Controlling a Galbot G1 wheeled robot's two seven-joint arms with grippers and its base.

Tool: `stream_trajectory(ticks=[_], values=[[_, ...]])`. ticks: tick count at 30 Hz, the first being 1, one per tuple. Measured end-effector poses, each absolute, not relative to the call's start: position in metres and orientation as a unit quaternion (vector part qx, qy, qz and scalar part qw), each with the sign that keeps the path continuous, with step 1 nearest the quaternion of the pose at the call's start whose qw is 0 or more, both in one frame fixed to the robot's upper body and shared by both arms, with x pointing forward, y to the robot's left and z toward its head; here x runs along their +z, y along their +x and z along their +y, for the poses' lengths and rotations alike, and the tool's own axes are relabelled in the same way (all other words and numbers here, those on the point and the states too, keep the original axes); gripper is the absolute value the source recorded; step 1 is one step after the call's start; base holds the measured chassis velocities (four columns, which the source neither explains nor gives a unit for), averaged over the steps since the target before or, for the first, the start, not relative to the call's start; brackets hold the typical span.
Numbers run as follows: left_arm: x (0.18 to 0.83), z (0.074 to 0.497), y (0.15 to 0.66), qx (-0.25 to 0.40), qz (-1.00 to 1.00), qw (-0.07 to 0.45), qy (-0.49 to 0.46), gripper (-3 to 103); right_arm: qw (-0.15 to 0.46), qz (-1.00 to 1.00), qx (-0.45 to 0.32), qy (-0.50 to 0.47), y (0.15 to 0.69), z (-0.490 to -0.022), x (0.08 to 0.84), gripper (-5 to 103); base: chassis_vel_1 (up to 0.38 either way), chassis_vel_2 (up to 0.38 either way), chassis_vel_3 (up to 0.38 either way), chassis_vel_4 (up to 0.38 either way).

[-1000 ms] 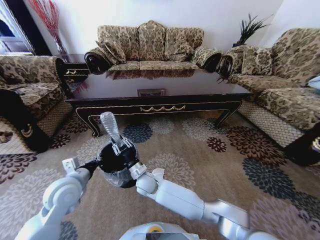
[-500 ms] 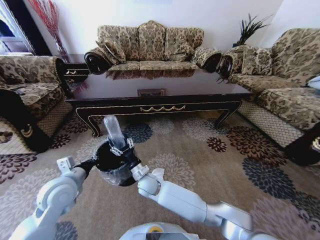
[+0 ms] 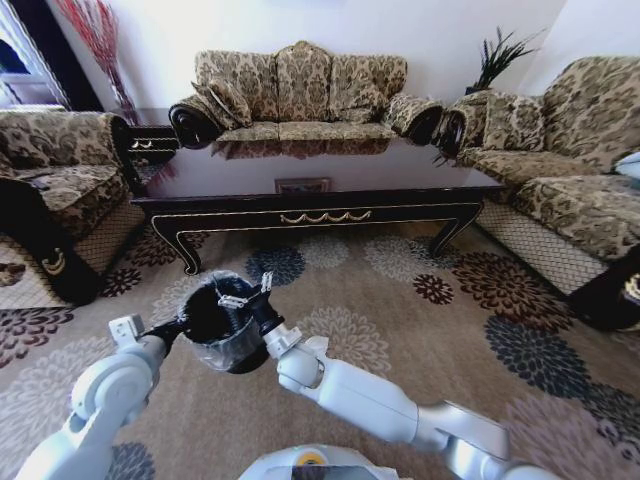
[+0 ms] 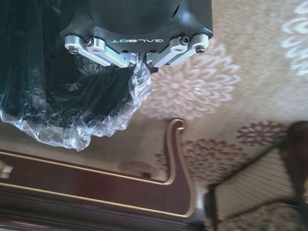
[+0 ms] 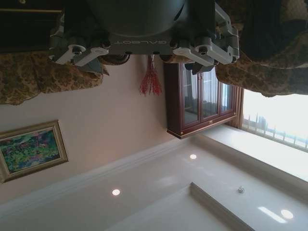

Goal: Move to the front of the table and pick up the trash from the floor, then place it into the trash bin.

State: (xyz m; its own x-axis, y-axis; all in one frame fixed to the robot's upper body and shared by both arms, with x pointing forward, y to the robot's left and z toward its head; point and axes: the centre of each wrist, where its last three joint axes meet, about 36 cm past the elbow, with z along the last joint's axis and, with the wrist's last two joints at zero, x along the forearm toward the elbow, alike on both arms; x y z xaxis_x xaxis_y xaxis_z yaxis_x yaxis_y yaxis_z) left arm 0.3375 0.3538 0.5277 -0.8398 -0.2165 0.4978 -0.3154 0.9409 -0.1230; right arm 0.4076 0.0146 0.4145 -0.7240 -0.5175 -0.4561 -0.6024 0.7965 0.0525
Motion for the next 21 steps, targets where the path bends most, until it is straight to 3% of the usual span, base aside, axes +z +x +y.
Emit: stream_trajectory(ticks=[4, 5, 8, 9, 12, 13, 17, 21], values=[[0.53, 0.364, 0.339, 0.097, -0.953, 0.24, 0.159, 4, 0.12, 0.968, 0.037, -0.217, 0.416, -0.012, 0.403, 100, 0.0, 0.0, 0.0, 0.0], [0.53, 0.364, 0.339, 0.097, -0.953, 0.24, 0.159, 4, 0.12, 0.968, 0.037, -0.217, 0.416, -0.012, 0.403, 100, 0.0, 0.0, 0.0, 0.0], [0.536, 0.365, 0.34, 0.095, -0.955, 0.233, 0.158, 4, 0.024, 0.988, -0.012, -0.153, 0.43, -0.044, 0.384, 100, 0.0, 0.0, 0.0, 0.0], [0.536, 0.365, 0.34, 0.095, -0.955, 0.233, 0.158, 4, 0.024, 0.988, -0.012, -0.153, 0.43, -0.044, 0.384, 100, 0.0, 0.0, 0.0, 0.0], [0.547, 0.364, 0.338, 0.09, -0.958, 0.221, 0.158, 4, -0.092, 0.988, -0.076, -0.096, 0.446, -0.084, 0.363, 100, 0.0, 0.0, 0.0, 0.0], [0.547, 0.364, 0.338, 0.09, -0.958, 0.221, 0.158, 4, -0.092, 0.988, -0.076, -0.096, 0.446, -0.084, 0.363, 100, 0.0, 0.0, 0.0, 0.0], [0.557, 0.365, 0.335, 0.09, -0.961, 0.208, 0.161, 4, -0.241, 0.963, -0.106, -0.051, 0.454, -0.11, 0.338, 100, 0.0, 0.0, 0.0, 0.0], [0.56, 0.365, 0.332, 0.088, -0.961, 0.204, 0.163, 4, -0.31, 0.944, -0.106, -0.048, 0.451, -0.112, 0.325, 100, 0.0, 0.0, 0.0, 0.0]])
